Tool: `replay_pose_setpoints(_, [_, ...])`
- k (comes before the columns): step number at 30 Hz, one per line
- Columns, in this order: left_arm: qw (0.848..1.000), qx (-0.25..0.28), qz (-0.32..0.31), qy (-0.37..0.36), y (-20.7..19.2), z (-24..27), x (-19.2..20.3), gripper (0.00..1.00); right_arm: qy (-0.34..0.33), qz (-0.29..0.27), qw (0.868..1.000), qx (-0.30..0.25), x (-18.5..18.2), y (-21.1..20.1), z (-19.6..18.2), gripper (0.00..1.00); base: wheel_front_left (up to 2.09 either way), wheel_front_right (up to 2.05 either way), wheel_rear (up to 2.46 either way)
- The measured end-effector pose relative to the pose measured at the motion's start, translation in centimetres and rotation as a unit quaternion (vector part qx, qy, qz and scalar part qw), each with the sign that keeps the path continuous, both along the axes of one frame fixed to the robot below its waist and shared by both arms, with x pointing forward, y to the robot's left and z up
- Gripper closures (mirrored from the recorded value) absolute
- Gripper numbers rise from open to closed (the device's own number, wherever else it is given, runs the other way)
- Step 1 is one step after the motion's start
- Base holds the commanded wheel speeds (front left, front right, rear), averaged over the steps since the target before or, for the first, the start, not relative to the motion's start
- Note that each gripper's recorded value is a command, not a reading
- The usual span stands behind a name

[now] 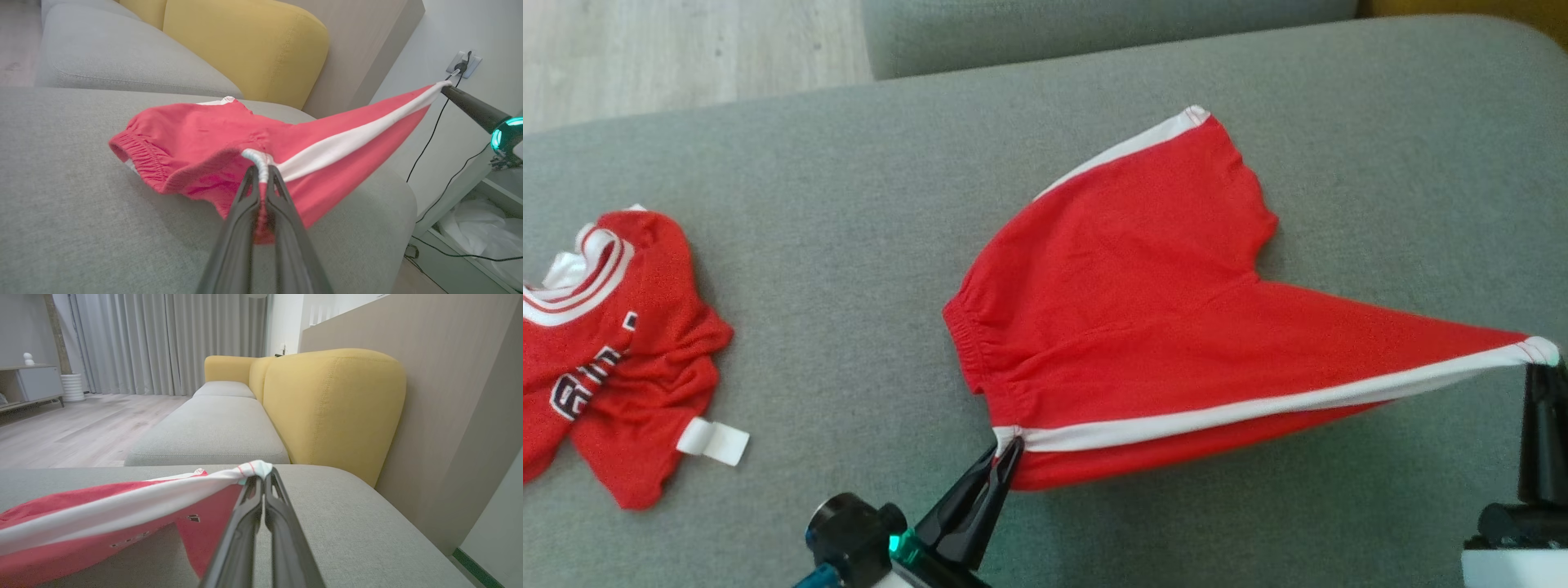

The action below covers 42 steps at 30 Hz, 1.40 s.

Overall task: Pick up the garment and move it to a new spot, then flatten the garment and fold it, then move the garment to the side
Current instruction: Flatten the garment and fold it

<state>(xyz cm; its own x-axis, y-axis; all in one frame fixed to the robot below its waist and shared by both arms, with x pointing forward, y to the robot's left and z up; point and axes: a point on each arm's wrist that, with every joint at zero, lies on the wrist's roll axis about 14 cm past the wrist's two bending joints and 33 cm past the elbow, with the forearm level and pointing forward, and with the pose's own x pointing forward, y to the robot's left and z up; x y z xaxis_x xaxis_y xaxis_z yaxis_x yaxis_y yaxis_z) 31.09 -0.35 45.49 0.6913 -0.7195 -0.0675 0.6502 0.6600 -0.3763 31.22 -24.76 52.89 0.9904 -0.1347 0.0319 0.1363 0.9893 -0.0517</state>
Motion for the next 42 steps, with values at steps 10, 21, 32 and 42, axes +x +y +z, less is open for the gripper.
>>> replay_pose_setpoints(10, [0.999,-0.019,0.028,-0.024,-0.4,1.9,1.2,1.0,0.002,0.051,0.999,0.003,5.1,1.8,-0.8,1.0,0.0,0.0,0.0])
replay_pose_setpoints(21, [0.997,-0.006,0.075,-0.023,0.6,1.3,7.2,1.0,0.038,0.142,0.989,-0.007,15.8,6.6,-4.1,1.0,0.0,0.0,0.0])
replay_pose_setpoints(32, [0.988,0.02,0.151,0.006,4.3,-1.2,12.8,1.0,0.076,0.159,0.984,-0.012,21.7,8.3,-7.7,1.0,0.0,0.0,0.0])
replay_pose_setpoints(42, [0.989,0.004,0.144,0.029,3.3,-1.7,15.0,0.67,0.108,0.166,0.98,-0.022,24.4,9.0,-9.9,1.0,0.0,0.0,0.0])
